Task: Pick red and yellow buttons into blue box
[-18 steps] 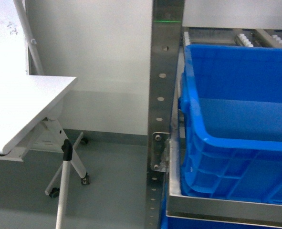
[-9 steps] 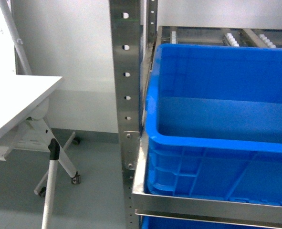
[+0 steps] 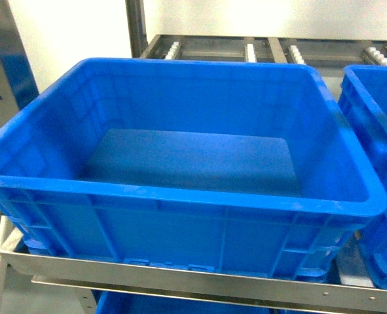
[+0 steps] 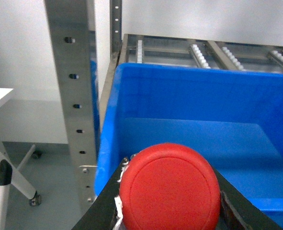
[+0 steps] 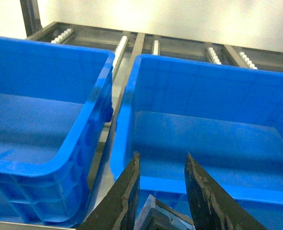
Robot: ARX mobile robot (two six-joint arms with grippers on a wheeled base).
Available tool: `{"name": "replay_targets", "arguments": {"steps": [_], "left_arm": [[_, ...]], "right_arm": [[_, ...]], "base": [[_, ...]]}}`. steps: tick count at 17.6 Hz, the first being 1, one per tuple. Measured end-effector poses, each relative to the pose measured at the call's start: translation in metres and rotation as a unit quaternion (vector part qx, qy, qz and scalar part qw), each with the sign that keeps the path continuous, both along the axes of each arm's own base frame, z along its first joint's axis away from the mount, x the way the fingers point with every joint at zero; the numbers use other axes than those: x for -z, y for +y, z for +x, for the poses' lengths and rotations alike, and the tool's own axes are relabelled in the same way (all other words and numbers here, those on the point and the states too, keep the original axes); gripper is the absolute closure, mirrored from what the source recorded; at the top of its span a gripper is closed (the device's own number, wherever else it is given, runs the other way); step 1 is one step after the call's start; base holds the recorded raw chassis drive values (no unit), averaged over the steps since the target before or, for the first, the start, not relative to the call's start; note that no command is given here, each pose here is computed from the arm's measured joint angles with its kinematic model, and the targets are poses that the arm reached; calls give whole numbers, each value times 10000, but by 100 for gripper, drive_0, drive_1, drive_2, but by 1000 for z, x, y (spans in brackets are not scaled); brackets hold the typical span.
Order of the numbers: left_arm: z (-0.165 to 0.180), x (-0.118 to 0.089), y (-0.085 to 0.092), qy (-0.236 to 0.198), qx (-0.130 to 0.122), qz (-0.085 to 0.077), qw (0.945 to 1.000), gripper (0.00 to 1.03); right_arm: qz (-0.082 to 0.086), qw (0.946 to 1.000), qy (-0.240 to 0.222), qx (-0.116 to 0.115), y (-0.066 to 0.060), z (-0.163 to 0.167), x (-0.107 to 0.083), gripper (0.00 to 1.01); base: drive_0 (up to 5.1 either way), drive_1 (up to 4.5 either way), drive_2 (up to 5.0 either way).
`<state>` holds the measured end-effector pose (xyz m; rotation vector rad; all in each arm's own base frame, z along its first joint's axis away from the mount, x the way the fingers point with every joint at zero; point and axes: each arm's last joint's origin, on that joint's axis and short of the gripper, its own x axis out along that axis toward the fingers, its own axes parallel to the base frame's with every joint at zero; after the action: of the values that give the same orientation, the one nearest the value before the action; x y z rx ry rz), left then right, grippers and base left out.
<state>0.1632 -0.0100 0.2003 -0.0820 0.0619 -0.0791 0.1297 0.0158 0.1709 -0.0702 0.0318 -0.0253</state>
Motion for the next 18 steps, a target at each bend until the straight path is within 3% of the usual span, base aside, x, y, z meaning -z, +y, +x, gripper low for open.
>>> {"name": "replay_targets", "arguments": {"steps": [18], "left_arm": [[0, 0, 0, -4, 0, 0, 10000, 72]], "right_arm": [[0, 10000, -2, 0, 0, 0, 0, 74]], "base": [[508, -233, -233]]}}
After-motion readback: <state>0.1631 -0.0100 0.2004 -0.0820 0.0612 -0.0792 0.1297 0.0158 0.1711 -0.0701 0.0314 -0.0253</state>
